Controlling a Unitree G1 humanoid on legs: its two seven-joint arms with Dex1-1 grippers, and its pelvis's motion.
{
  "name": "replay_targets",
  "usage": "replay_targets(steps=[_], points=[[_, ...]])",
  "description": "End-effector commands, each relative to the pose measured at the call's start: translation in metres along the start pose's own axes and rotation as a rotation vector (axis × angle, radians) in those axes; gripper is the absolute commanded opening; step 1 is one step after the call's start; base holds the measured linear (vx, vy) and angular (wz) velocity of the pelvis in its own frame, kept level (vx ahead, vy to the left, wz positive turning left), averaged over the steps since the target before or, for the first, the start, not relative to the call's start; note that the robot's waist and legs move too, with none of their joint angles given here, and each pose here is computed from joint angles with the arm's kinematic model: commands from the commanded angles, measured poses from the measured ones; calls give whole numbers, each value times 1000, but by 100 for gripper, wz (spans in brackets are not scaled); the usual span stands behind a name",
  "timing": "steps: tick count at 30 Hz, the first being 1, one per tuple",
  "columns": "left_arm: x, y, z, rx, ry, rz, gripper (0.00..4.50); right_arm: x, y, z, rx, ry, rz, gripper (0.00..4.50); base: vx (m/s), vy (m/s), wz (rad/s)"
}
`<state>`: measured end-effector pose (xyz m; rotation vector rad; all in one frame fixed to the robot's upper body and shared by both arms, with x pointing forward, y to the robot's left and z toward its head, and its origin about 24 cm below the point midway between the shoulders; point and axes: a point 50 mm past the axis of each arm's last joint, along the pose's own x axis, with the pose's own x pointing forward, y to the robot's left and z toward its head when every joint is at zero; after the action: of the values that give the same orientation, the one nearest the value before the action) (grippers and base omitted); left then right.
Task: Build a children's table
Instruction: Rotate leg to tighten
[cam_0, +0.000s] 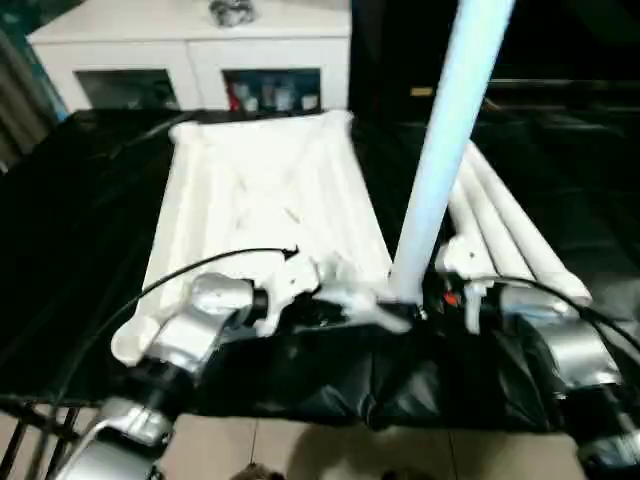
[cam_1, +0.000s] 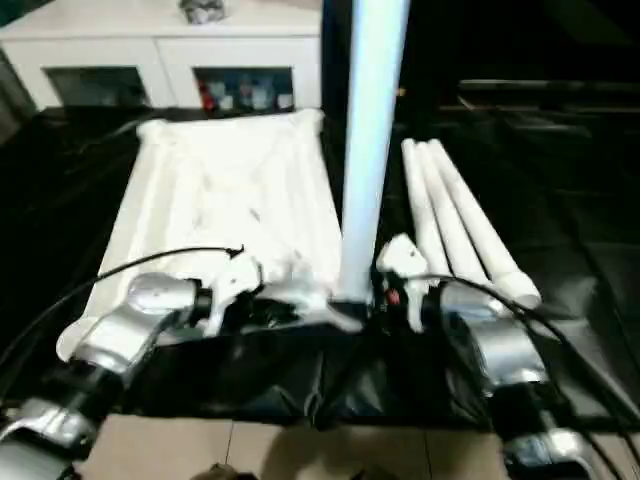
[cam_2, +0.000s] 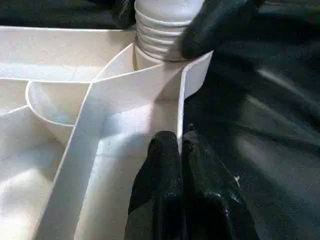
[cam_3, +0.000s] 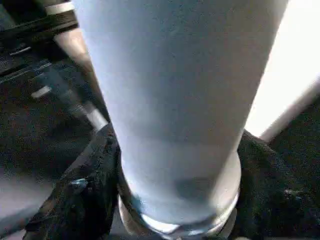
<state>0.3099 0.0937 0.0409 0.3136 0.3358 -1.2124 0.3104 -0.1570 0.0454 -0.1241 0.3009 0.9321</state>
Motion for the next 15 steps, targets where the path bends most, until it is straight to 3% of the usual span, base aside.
replay_targets(steps=[1,4,5,7,10,12,15], points=[[12,15,30,-12,-104,220,0,35,17,-6,41,8,-48,273,0,0,0],[19,15,35,-31,-116,255,0,44,16,-5,84,-2,-105,272,0,0,0],[27,12,41,-38,-124,297,0,55,15,-4,138,2,-201,272,0,0,0],[36,8,45,-27,-127,326,0,65,15,-3,165,11,-285,272,0,0,0],[44,1,46,-11,-128,314,0,72,18,0,191,-14,-305,272,0,0,0],[46,-1,45,-12,-130,303,0,76,20,2,228,-40,-286,328,0,0,0],[46,-2,44,-23,-134,300,0,79,22,5,253,-60,-255,345,0,0,0]])
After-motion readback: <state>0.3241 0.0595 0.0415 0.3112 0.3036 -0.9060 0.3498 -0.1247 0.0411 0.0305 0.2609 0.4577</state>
